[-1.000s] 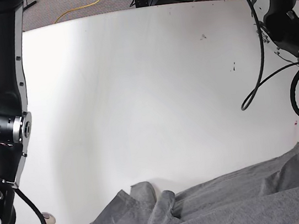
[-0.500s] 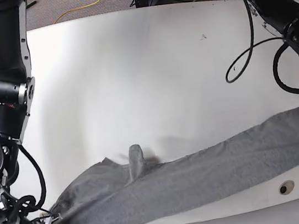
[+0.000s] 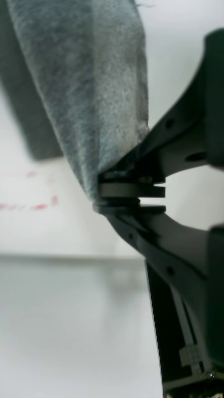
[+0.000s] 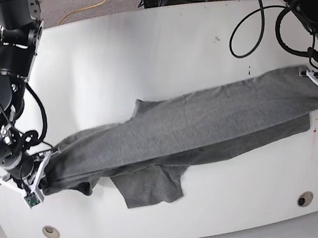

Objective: Fold the T-shirt properly
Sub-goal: 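Lay the stretched shirt flat on the table, dragging it back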

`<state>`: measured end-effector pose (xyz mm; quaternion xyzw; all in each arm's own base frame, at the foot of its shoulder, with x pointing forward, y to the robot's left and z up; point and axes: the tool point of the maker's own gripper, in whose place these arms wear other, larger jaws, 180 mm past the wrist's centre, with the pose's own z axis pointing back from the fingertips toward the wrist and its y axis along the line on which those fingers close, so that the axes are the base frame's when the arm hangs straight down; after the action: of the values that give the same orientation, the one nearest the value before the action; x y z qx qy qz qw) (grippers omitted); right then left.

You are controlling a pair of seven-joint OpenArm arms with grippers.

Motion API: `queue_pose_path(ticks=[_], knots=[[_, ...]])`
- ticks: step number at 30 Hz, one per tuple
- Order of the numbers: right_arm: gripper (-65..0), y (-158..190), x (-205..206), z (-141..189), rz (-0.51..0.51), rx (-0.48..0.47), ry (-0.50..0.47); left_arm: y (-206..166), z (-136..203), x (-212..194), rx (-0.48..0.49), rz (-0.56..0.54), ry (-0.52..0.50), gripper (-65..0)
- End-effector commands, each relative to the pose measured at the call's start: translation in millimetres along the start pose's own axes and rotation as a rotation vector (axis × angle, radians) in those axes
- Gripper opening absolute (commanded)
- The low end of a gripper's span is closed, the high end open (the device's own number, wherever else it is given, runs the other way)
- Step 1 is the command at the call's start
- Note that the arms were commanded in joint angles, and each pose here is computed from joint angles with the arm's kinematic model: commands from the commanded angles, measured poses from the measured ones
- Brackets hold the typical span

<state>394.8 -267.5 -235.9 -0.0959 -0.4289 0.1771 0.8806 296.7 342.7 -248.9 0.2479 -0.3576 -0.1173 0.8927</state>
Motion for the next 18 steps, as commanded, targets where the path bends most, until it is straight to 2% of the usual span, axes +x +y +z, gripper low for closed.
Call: queue_pose_path(ticks=[1,8,11,18], knots=[[-65.0,-8,-1,13,-0.008,-0.038,-0.024,12,5,-13,0.038,-0.023,0.028,-65.0],[-65.0,11,-75,27,-0.022,-0.01,0.13,-14,9,-68,-0.053,-0.131,0.155,-65.0],[-65.0,23,-105,34,-0.051,0.005,0.189,-31,12,-84,-0.094,-0.132,0.167,-65.0],[-65.0,52,-160,48,-0.124,0.043,0.296,-38,22,-120,-0.11,-0.08,0.208,-65.0]])
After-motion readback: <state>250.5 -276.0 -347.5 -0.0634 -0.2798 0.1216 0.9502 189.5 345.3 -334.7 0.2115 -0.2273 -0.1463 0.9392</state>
